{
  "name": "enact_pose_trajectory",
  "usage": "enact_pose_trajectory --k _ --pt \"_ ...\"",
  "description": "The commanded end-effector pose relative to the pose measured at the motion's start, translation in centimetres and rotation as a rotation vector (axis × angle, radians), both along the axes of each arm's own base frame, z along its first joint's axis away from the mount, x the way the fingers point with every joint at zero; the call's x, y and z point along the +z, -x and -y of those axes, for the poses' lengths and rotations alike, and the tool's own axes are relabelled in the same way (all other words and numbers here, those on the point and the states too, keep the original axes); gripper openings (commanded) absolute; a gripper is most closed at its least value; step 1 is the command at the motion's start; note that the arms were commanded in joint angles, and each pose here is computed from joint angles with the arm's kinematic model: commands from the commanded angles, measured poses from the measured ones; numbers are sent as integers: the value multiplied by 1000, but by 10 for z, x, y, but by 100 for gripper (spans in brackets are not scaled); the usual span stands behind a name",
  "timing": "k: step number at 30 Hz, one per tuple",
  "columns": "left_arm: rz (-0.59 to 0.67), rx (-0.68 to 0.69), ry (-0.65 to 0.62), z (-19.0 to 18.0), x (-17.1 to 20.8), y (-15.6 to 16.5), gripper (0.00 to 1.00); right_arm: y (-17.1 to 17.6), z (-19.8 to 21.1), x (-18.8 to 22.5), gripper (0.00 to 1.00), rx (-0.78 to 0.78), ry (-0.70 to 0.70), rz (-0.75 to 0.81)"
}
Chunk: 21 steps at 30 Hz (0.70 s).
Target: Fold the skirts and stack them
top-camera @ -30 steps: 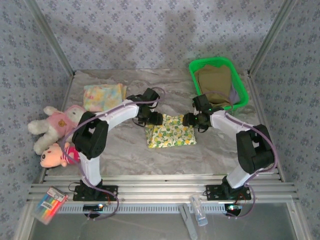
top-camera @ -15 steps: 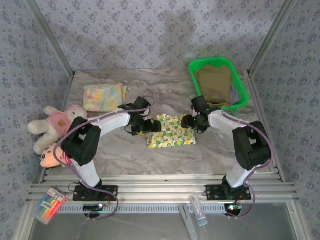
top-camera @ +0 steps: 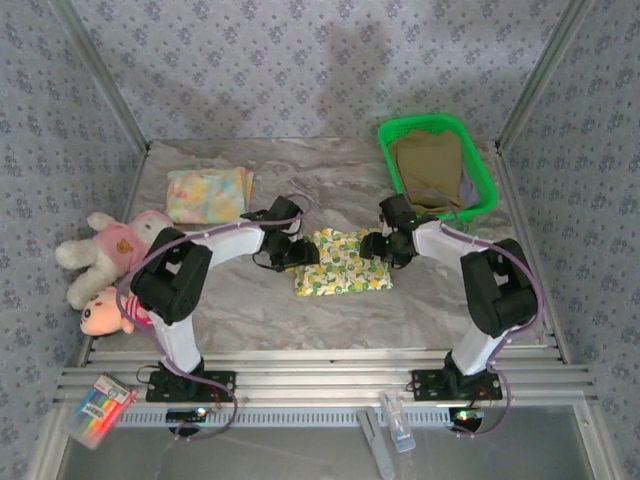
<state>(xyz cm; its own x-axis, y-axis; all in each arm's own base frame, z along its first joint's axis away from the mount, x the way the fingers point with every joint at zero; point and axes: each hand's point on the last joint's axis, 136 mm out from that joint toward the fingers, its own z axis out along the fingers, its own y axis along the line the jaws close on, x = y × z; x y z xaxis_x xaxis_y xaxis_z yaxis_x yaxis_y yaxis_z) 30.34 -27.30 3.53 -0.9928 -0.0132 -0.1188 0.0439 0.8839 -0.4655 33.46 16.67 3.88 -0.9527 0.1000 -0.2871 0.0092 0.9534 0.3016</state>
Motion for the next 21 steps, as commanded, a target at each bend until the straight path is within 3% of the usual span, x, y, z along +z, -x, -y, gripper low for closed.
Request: enact_pose_trajectory --k 1,3,8,15,18,19,21 --pt "35 -18 81 17 8 -4 49 3 -4 -7 67 -8 -10 -23" --pt "47 -15 80 16 12 -6 45 3 -5 -6 67 -10 -13 -22" --pt "63 6 6 2 8 -7 21 3 -7 -9 67 -16 -18 -25" --pt "120 -13 -28 -3 20 -13 1 -6 -18 18 71 -22 -92 47" --pt "212 -45 -185 -27 37 -26 0 -14 -17 47 82 -30 -121 138" --pt "247 -59 -242 -37 45 -33 0 -14 -17 57 99 -29 -128 165" --pt "300 -81 -333 -55 61 -44 0 -16 -15 74 100 -26 -138 215"
